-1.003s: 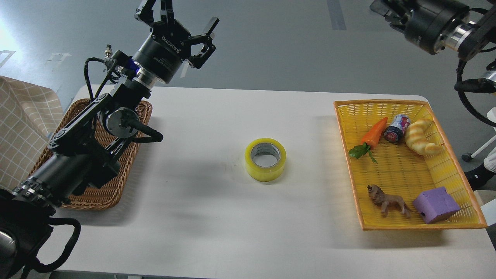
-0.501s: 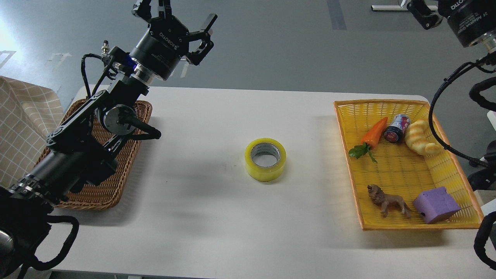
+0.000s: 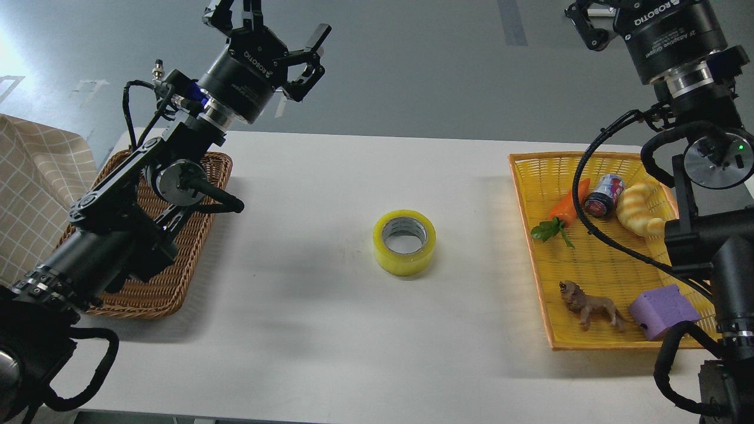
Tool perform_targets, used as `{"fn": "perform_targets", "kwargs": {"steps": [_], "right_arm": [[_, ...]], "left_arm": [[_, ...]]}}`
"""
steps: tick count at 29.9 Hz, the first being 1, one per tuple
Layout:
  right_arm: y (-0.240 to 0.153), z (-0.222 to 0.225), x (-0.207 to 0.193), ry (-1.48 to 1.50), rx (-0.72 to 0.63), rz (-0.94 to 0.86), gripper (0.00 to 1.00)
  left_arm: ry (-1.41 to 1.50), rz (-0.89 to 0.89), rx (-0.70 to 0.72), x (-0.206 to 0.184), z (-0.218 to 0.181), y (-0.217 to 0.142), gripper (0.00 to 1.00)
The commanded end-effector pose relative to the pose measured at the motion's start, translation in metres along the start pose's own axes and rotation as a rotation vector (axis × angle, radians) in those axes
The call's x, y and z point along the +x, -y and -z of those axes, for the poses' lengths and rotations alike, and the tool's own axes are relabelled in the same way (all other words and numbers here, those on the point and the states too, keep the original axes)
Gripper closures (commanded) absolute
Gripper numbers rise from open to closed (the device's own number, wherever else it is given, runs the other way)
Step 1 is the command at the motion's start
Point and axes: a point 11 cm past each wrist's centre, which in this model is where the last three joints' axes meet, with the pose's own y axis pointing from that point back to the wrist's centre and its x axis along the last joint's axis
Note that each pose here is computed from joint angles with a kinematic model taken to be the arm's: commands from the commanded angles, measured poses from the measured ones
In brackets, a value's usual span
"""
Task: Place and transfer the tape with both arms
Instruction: 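Release the tape and retract the right arm back over the tray, then swing the left gripper out toward the tape roll on the table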
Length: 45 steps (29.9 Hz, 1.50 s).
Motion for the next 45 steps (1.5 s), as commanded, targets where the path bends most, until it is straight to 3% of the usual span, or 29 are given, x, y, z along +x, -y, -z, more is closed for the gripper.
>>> {"fn": "perform_targets", "kwargs": {"steps": [1,12,21,30,37,45], "right_arm": [[-0.006,-0.012,0.008,0.075,0.023,-0.038,0.01],[-0.040,-0.020,0.035,0.118,0.041,-0.124,0.01],[-0.051,-0.030,0.040,0.126,0.014,-0.139,0.00],[-0.060,-0.041,0.042,0.127,-0.017,-0.145,0.00],[-0.061,-0.041,0.041,0.125,-0.016,-0.141,0.00],[-0.062,-0.042,0.041,0.126,-0.019,-0.140,0.00]], "left_arm": [[0.009,0.006,0.003,-0.001,0.001,0.000,0.02],[0.124,0.019,0.045,-0.003,0.004,0.003,0.02],[0.466,0.099,0.151,-0.011,0.003,0.016,0.02],[0.871,0.203,0.308,-0.014,0.030,0.011,0.02],[1.186,0.279,0.343,-0.020,0.040,0.019,0.02],[1.473,0.481,0.453,-0.021,0.061,0.008,0.02]]}}
